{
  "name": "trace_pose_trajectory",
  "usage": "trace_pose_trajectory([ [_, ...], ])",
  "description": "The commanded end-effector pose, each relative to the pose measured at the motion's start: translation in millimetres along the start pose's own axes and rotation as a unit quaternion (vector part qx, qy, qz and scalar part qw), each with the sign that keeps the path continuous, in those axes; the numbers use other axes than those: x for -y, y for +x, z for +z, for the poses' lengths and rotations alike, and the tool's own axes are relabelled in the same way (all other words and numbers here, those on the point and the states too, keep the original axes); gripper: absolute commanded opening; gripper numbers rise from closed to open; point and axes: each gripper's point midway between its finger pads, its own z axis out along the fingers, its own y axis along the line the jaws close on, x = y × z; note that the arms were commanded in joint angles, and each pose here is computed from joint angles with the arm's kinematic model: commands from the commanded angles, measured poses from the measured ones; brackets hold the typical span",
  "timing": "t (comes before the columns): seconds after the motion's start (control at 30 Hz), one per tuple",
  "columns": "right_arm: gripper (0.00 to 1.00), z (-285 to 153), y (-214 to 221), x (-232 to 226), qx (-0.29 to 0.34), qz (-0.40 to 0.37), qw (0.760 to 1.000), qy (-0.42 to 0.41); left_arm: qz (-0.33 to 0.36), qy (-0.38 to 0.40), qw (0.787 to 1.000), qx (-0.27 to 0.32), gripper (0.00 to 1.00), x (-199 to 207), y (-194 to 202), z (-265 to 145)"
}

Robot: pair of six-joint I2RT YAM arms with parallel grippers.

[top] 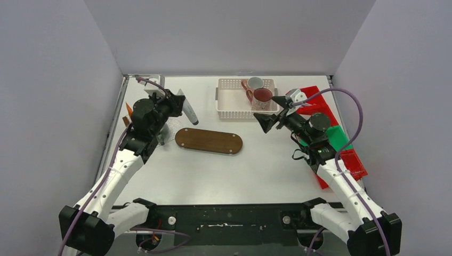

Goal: Prepare toiletry sets of a toothbrush and toothpaste on the tray
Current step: Pick up the toothpaste from the storage box.

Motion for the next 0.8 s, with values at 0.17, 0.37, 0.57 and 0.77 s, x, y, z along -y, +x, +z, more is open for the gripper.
trace_pose_trajectory([
  [0.17, 1.0, -61.5, -8.9, 57.3, -0.012, -0.067, 0.975, 0.213, 0.055, -0.123, 0.987, 0.091, 0.0, -56.5, -68.5, -5.3],
  [0.37, 1.0, -103.6, -2.4, 77.5, -0.02, -0.086, 0.945, 0.316, 0.073, -0.192, 0.971, 0.12, 0.0, -90.8, -84.9, -4.6],
  [0.57, 1.0, -137.3, 9.1, 89.7, -0.009, -0.102, 0.915, 0.391, 0.078, -0.247, 0.955, 0.144, 0.0, -126.5, -96.4, -4.0],
  [0.77, 1.0, -149.4, 11.5, 91.2, 0.015, -0.106, 0.904, 0.414, 0.077, -0.289, 0.941, 0.159, 0.0, -160.4, -97.1, -1.7],
])
